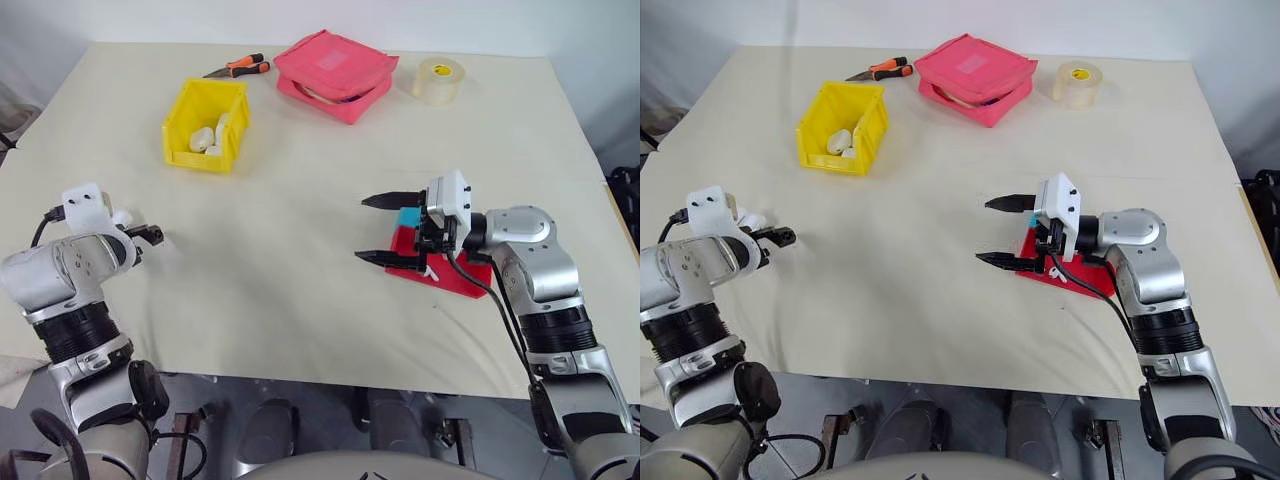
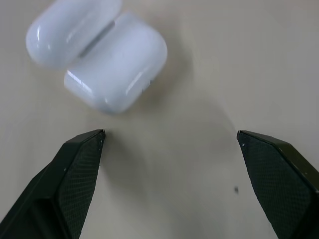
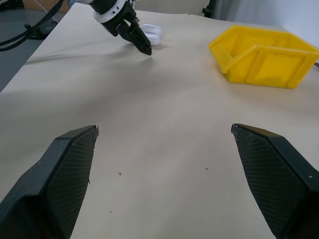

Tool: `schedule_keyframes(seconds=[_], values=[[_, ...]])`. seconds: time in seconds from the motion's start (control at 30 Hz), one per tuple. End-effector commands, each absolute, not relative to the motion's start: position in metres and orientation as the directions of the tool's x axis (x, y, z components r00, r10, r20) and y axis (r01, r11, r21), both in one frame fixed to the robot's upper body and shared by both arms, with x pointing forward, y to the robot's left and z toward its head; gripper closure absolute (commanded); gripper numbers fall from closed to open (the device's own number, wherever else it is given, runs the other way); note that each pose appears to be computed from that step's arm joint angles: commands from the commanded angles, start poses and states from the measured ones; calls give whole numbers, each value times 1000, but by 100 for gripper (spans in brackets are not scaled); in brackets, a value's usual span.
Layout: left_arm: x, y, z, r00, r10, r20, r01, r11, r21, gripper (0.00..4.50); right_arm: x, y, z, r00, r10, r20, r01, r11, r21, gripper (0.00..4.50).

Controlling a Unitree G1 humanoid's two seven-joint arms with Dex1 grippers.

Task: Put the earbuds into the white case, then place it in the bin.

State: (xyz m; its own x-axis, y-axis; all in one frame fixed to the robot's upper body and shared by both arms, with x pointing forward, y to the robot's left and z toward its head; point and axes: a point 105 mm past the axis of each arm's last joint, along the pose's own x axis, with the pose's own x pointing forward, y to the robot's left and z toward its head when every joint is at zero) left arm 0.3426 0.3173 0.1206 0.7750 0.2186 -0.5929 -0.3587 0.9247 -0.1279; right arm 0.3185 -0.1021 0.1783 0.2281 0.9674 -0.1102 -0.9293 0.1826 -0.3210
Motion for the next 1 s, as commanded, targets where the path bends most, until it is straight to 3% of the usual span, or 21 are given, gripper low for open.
schedule_keyframes(seconds=[0.03,0.53,0.7,1.0], values=[[348,324,113,761,219,-611,-367,921,-127,0,315,-101,190,228,970,-80,-915,185,-359,2],[352,374,132,756,338,-561,-444,894,-60,0,318,-102,189,241,966,-89,-912,194,-361,2],[350,365,140,767,344,-542,-452,889,-77,0,319,-102,188,238,967,-95,-914,190,-359,2],[351,355,133,746,429,-509,-589,783,-203,0,320,-100,187,228,968,-102,-918,179,-355,2]])
